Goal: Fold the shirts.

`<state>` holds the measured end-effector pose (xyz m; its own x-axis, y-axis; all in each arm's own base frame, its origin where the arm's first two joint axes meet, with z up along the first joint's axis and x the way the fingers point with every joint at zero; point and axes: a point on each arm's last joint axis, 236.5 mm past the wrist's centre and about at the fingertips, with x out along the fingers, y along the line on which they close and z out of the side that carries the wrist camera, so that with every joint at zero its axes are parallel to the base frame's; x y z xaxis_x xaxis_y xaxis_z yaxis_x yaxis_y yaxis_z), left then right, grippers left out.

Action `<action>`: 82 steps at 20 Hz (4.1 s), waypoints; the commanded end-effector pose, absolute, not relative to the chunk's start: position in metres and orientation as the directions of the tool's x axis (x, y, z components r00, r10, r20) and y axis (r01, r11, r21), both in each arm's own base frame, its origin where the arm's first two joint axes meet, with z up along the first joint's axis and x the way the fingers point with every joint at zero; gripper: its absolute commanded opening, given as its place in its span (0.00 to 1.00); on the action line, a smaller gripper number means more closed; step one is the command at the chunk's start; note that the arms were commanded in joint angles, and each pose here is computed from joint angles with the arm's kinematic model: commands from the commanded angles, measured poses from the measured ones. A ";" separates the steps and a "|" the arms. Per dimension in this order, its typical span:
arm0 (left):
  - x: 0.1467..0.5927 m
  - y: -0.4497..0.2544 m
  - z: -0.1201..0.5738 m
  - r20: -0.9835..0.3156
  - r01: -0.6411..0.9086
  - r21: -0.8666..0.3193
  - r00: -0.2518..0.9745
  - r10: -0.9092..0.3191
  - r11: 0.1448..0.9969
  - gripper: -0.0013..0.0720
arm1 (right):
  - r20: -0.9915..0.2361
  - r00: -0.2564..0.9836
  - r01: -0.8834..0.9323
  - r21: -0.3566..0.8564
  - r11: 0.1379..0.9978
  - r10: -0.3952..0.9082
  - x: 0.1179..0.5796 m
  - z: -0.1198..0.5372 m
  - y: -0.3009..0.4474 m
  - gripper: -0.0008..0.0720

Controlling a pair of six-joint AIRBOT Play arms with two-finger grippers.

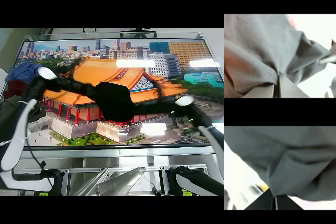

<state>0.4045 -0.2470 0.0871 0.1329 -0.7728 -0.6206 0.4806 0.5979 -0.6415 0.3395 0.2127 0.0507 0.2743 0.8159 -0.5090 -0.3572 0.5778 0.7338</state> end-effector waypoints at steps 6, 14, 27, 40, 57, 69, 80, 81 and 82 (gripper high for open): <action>0.298 -0.226 0.381 -0.358 0.821 -0.257 0.409 -0.840 0.509 0.04 | 0.047 0.627 -0.773 0.166 0.613 0.778 0.262 0.420 0.167 0.04; 0.293 -0.248 0.313 -0.476 0.784 -0.379 0.291 -0.830 0.492 0.05 | -0.128 0.639 -0.690 0.342 0.638 0.759 0.310 0.346 0.156 0.04; 0.443 -0.070 0.032 -0.789 0.165 -0.586 0.106 -0.605 0.794 0.99 | -0.456 0.508 -0.235 0.743 0.627 0.731 0.466 0.079 0.089 0.60; 0.321 -0.145 -0.113 -0.783 0.112 -0.611 -0.233 -0.576 0.784 0.97 | -0.836 0.180 0.069 0.536 0.841 0.518 0.298 -0.045 0.055 0.60; 0.355 -0.165 -0.073 -0.790 0.252 -0.613 -0.182 -0.586 0.748 0.04 | -0.816 -0.066 0.143 0.563 0.814 0.575 0.226 -0.114 0.096 0.92; 0.358 -0.185 0.146 -0.451 0.486 -0.782 -0.008 -0.892 0.391 0.04 | -0.348 0.323 -0.378 0.805 0.457 0.880 0.329 0.161 0.159 0.04; 0.217 -0.123 0.522 0.187 0.906 -0.191 0.411 -0.892 0.378 0.05 | 0.436 0.830 -0.403 0.037 0.914 0.348 0.209 0.554 0.071 0.04; 0.222 -0.115 0.520 0.174 0.878 -0.190 0.471 -0.865 0.440 0.05 | 0.426 0.832 -0.410 0.040 0.911 0.356 0.211 0.551 0.072 0.04; 0.228 -0.108 0.517 0.159 0.855 -0.191 0.512 -0.844 0.482 0.05 | 0.401 0.837 -0.426 0.049 0.903 0.373 0.218 0.545 0.071 0.04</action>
<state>0.2357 -0.1197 0.5017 0.3999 -0.9049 0.1460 0.9035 0.3623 -0.2291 0.2325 0.0711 0.5282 0.8395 0.4152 0.3505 -0.4739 0.8750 0.0987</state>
